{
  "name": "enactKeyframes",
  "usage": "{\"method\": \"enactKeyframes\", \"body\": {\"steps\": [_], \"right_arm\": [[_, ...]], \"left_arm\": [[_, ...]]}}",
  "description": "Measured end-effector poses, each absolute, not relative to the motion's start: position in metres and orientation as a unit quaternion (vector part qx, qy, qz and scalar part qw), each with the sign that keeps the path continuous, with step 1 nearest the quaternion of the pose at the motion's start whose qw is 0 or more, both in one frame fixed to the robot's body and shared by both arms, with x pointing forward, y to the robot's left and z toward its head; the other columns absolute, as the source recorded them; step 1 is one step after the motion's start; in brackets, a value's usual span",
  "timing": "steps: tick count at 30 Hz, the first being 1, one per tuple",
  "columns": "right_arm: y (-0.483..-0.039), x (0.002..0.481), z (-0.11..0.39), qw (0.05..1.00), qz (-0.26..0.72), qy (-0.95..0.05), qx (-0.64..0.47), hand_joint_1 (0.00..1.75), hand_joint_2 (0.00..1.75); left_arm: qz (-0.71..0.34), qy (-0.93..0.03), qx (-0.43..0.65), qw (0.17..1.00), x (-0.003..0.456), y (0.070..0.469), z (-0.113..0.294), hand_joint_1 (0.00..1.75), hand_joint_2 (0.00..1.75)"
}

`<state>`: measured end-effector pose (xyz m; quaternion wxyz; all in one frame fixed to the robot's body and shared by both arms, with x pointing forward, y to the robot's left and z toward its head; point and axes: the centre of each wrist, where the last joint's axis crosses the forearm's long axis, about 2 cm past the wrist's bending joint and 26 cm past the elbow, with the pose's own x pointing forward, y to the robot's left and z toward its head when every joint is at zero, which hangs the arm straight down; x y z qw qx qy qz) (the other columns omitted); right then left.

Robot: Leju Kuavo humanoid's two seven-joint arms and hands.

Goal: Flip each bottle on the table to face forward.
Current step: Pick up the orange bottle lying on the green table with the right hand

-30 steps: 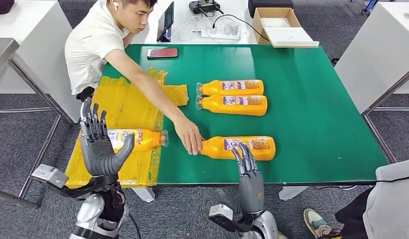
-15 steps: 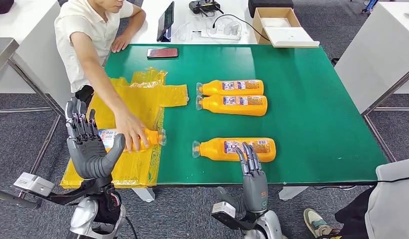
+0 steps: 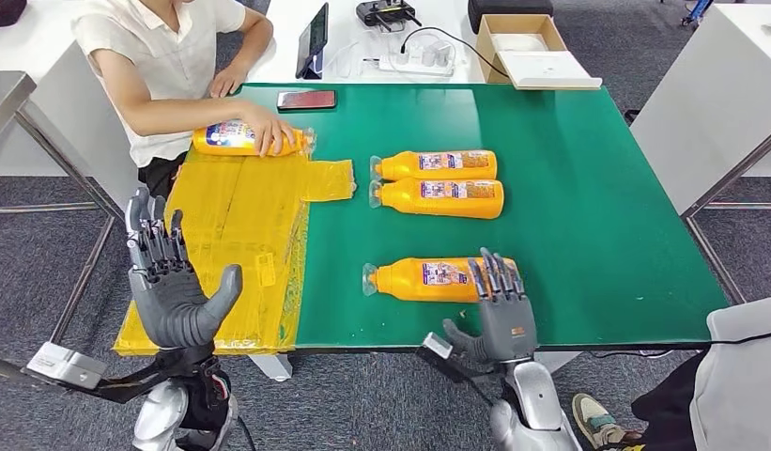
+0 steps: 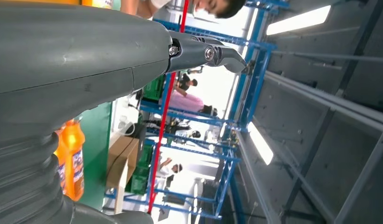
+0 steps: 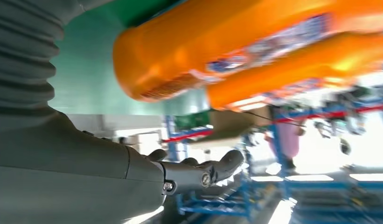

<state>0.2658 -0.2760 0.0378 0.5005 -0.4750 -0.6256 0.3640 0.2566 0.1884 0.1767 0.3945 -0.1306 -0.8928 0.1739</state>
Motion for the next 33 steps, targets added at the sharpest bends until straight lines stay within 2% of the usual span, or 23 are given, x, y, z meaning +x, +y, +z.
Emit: {"method": "enactKeyframes", "body": {"steps": [9, 21, 33], "right_arm": [[-0.295, 0.285, 0.029, 0.515, 0.393, -0.593, -0.478, 0.0, 1.75], [-0.294, 0.3, 0.031, 0.519, 0.406, -0.58, -0.479, 0.0, 1.75], [-0.295, 0.324, 0.032, 0.568, 0.407, -0.569, -0.434, 0.0, 1.75]], "left_arm": [[0.163, -0.888, -0.136, 0.409, 0.26, 0.181, 0.174, 0.0, 1.75], [0.159, -0.882, -0.137, 0.421, 0.26, 0.177, 0.17, 0.0, 1.75], [0.145, -0.874, -0.17, 0.432, 0.263, 0.165, 0.172, 0.0, 1.75]]}}
